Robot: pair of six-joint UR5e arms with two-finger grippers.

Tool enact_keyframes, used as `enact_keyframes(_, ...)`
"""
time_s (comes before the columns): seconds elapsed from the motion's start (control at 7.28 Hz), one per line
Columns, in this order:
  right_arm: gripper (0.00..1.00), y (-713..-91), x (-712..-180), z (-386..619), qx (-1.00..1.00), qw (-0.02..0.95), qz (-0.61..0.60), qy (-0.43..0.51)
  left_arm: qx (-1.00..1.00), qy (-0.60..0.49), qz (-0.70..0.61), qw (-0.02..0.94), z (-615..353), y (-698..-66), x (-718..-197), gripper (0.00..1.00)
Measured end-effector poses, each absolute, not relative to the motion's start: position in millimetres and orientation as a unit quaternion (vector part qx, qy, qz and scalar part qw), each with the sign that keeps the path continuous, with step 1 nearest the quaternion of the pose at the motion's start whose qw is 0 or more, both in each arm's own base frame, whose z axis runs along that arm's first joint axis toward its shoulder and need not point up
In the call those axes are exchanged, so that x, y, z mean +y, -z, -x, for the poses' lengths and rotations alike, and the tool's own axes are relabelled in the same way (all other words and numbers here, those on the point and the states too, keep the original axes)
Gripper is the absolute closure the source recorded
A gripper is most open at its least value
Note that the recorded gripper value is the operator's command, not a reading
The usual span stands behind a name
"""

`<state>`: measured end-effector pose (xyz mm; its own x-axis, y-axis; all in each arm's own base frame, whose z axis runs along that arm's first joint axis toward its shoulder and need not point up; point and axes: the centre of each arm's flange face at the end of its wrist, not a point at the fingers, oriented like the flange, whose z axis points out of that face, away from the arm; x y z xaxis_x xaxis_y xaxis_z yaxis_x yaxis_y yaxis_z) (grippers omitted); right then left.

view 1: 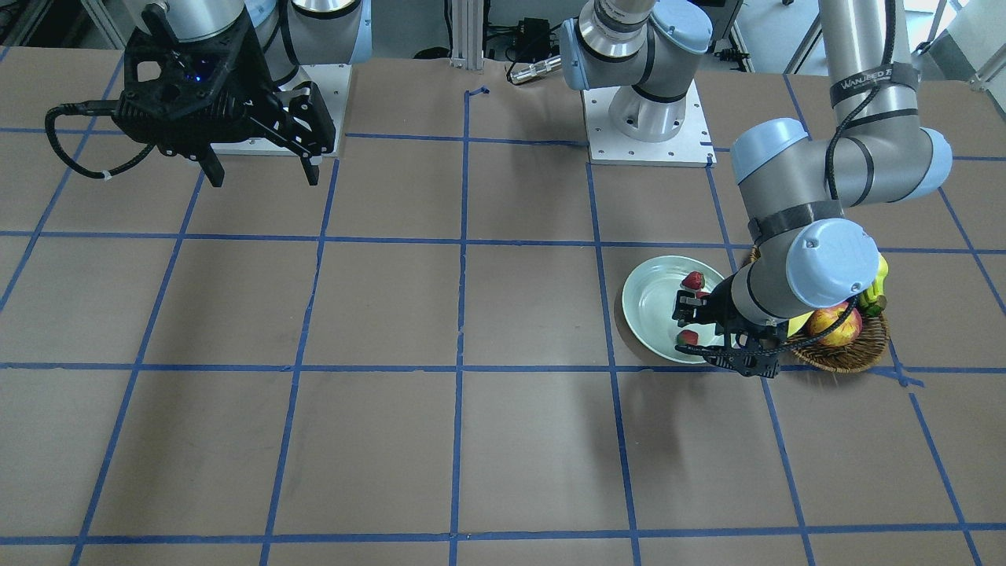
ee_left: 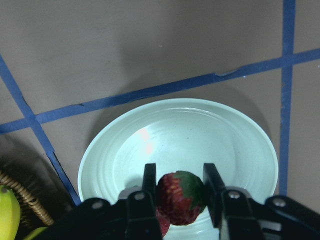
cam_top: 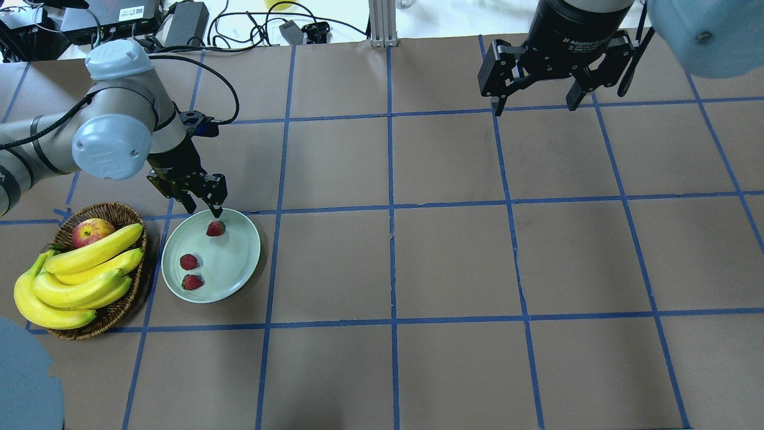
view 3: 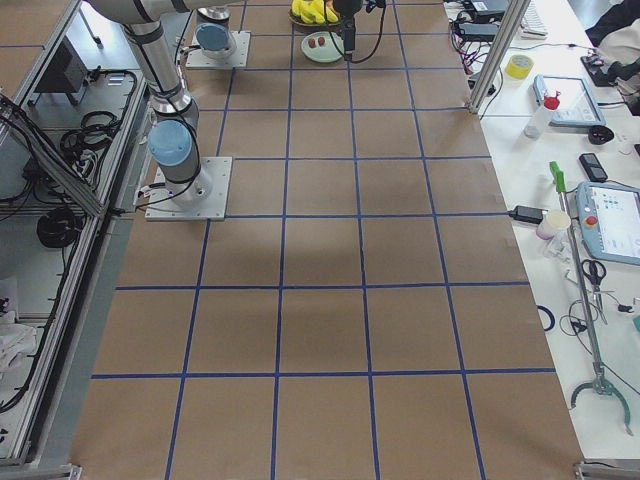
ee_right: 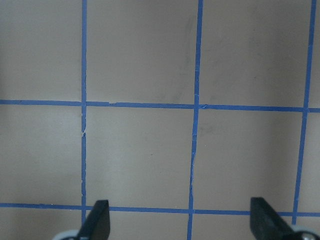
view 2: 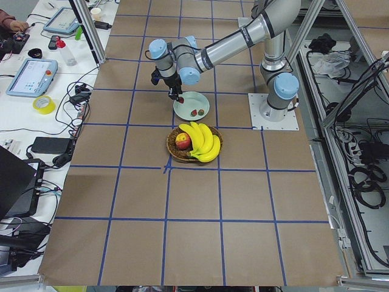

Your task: Collect all strawberries into plate

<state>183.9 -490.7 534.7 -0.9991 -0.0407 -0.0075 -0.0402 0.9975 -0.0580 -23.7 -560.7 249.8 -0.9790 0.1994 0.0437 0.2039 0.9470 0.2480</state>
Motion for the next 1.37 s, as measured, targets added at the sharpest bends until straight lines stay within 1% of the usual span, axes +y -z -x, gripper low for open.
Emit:
enact_keyframes(0.27,0.00,-533.7,-490.0,-184.9,0.999,0.005,0.021,0.028,-0.987,0.125,0.099,0.007,24.3,-260.0,-559.3,0.00)
enact_keyframes(0.41,0.00,-533.3,-489.7,-185.1,0.999,0.005,0.021,0.028,-0.990,0.115,0.083,0.001,25.5,-276.7,-560.5,0.00)
enact_keyframes(0.55,0.00,-533.2,-489.6,-185.3,0.999,0.005,0.021,0.028,-0.994,0.096,0.053,-0.007,28.3,-304.2,-563.9,0.00)
enact_keyframes(0.82,0.00,-532.8,-489.6,-185.6,0.999,0.005,0.021,0.027,-0.998,0.061,0.006,-0.017,37.8,-385.2,-565.1,0.00)
enact_keyframes(1.1,0.00,-532.8,-489.2,-186.0,0.999,0.005,0.021,0.027,-0.999,0.031,0.005,-0.023,57.0,-466.8,-545.9,0.00)
enact_keyframes(1.37,0.00,-532.4,-489.0,-186.1,0.999,0.005,0.022,0.026,-1.000,0.014,-0.014,-0.023,78.9,-504.6,-520.6,0.00)
